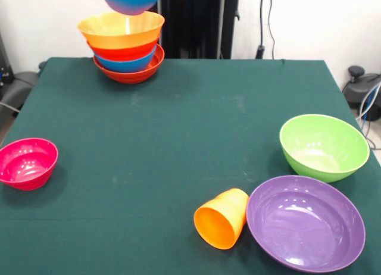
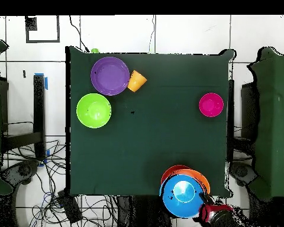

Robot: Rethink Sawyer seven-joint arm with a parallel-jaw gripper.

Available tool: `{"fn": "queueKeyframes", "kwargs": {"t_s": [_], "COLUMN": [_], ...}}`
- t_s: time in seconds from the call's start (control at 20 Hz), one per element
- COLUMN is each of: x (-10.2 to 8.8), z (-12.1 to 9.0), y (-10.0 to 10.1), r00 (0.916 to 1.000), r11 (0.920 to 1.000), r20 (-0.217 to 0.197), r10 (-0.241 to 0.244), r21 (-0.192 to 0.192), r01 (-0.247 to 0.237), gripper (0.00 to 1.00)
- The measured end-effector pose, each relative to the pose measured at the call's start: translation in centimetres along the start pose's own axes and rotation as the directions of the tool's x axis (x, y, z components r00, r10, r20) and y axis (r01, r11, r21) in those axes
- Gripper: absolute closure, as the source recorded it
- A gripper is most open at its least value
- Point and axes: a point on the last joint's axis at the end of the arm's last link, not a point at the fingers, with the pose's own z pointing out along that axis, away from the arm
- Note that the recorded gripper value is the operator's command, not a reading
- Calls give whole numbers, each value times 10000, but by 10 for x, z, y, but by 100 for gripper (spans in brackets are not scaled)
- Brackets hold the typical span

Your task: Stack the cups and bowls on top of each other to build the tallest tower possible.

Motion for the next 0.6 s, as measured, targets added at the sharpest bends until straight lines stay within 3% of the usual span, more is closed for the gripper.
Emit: {"fn": "queueKeyframes", "kwargs": {"t_s": [0.4, 0.6], "x": [38, 46], "z": [21, 30], "y": [9, 1], "r00": [9975, 9940], "r11": [9983, 9947], "r20": [-381, -449], "r10": [-589, -993], "r21": [-49, 231], "r01": [588, 1004], "gripper": [100, 100]}}
